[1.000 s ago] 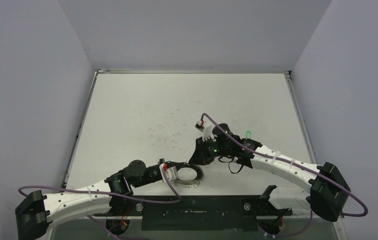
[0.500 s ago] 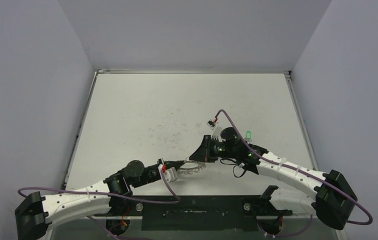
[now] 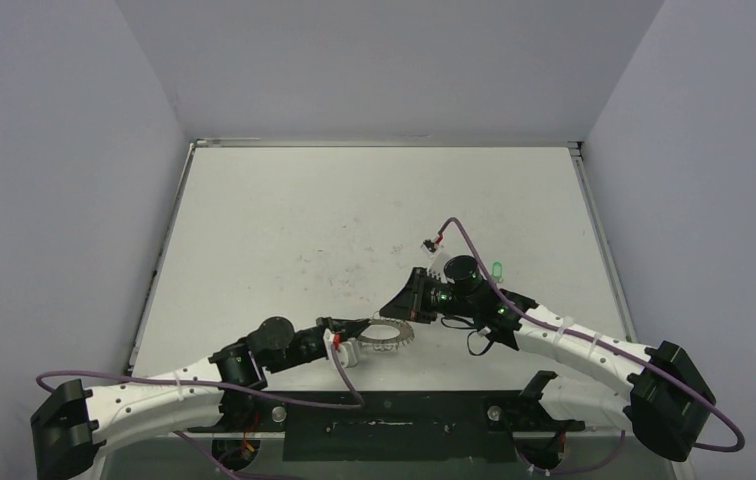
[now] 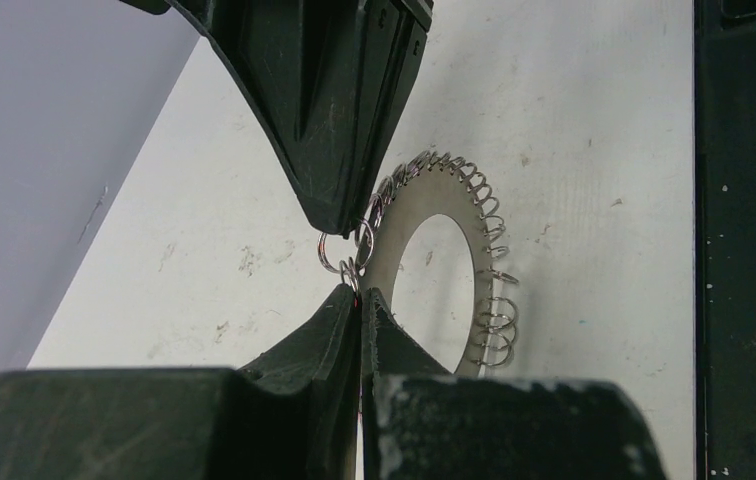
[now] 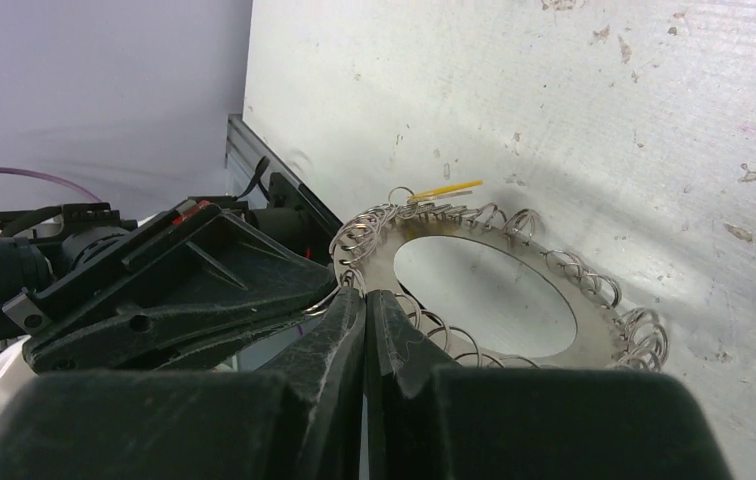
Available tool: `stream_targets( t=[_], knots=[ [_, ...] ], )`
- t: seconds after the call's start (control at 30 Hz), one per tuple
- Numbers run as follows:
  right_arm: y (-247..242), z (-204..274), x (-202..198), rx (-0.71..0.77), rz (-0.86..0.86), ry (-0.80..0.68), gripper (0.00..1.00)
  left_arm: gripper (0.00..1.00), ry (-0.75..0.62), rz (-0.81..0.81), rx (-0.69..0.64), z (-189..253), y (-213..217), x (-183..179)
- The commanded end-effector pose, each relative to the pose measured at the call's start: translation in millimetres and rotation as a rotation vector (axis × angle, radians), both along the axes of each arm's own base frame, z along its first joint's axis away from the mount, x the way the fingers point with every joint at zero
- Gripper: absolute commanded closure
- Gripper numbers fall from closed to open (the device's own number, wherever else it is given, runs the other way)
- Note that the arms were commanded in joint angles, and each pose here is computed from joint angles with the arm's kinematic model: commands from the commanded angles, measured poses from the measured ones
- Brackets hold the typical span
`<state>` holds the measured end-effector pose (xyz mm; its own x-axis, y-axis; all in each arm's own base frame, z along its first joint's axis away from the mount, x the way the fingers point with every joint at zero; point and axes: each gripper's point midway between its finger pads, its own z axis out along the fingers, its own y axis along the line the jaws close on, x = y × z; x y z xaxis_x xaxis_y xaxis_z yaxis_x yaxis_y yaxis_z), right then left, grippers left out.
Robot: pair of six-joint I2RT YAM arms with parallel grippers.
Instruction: Put the keys on the keyring
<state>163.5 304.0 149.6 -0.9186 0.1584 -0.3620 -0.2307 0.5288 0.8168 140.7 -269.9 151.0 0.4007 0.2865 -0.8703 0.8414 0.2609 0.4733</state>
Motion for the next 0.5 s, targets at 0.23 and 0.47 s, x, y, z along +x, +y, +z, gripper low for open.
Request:
stream_targets(
  t=[0.23,0.47],
  knots=[
    [-11.0,5.6,42.7,0.033,-0.253,0.027,1.0,1.0,-0.019,-0.027,0.06,3.3,-4.9,0.1],
    [-14.0,-6.3,41.4,0.038,-0.307,0.11,1.0,1.0,-0.031,-0.023,0.077,1.0,-2.3,0.8]
  ],
)
